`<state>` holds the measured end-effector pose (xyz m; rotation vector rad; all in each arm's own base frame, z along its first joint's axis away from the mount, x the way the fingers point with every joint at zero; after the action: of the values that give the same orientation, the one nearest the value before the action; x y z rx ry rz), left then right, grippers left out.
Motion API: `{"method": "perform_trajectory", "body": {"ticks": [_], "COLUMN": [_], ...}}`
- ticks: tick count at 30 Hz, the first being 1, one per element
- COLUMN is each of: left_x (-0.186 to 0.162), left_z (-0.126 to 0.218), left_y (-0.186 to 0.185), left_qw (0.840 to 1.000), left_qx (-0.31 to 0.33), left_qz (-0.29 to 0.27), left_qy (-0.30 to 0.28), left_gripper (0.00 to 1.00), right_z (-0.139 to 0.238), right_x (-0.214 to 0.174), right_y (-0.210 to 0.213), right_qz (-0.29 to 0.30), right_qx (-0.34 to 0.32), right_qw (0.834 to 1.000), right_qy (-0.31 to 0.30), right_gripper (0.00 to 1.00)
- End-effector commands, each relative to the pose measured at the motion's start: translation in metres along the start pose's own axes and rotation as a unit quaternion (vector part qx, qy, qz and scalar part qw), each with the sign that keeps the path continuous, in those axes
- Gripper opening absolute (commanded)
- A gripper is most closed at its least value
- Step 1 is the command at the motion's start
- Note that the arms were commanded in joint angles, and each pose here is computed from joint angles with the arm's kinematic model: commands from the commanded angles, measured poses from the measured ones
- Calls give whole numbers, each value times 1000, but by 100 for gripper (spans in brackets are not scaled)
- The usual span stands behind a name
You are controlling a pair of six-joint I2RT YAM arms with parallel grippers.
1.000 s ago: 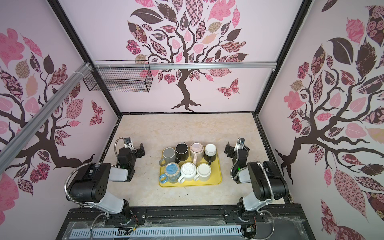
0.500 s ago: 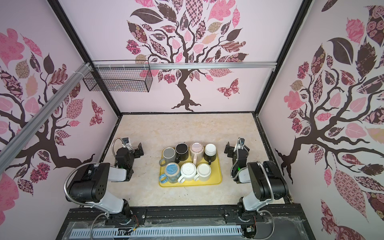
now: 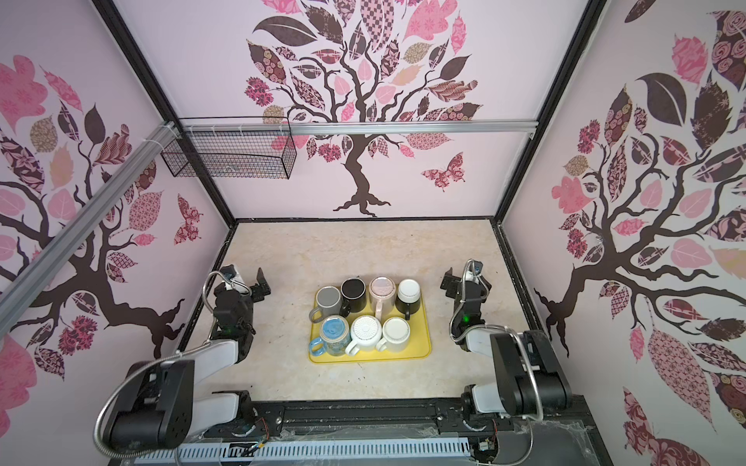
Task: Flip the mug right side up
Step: 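Move the left gripper over the blue butterfly mug while the right gripper approaches the tray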
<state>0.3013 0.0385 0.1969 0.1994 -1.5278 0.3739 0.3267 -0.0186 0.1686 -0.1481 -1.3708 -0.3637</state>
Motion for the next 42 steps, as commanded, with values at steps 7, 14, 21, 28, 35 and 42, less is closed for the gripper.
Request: {"method": "perform_trajectory", "body": {"ticks": [7,14,21,28,35,42], "left_x": [22,60,61,34,21,0], "left_z": [39,84,156,201,214,215], "left_y": [3,-63,-129,-133,-110,-115], "left_qw": [990,981,937,871,857,843], "left_qx": [37,-125,-278,-349,-342,-325], "left_qz": [128,102,-24,-81,-92,-117], "left_qy": [53,105,210,335,374,412], "left_gripper": [96,96,96,95,85,76], "right_z": [28,63,111,166,174,170], "right_x": [47,66,52,40,26,7], "right_y": [0,41,94,117,115,119], "right_qz": [-123,-106,-37,41,58,69], "right_qx": [-19,75,175,234,249,258], "right_qw": [991,986,967,946,933,926], "right_qy": [47,102,180,220,253,267], "right_gripper": [100,93,86,84,84,84]}}
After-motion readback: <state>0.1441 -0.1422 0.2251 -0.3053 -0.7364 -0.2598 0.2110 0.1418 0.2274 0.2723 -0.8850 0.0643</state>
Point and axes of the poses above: each gripper's point midway between its finger pads, its own z axis back along the fingers, its own y axis along the line the jaws close on, x = y × z, the point moved 6 cm from there along z, back along the fingers, and after that the axes turned 1 degree about z, right-handed, at the moved point
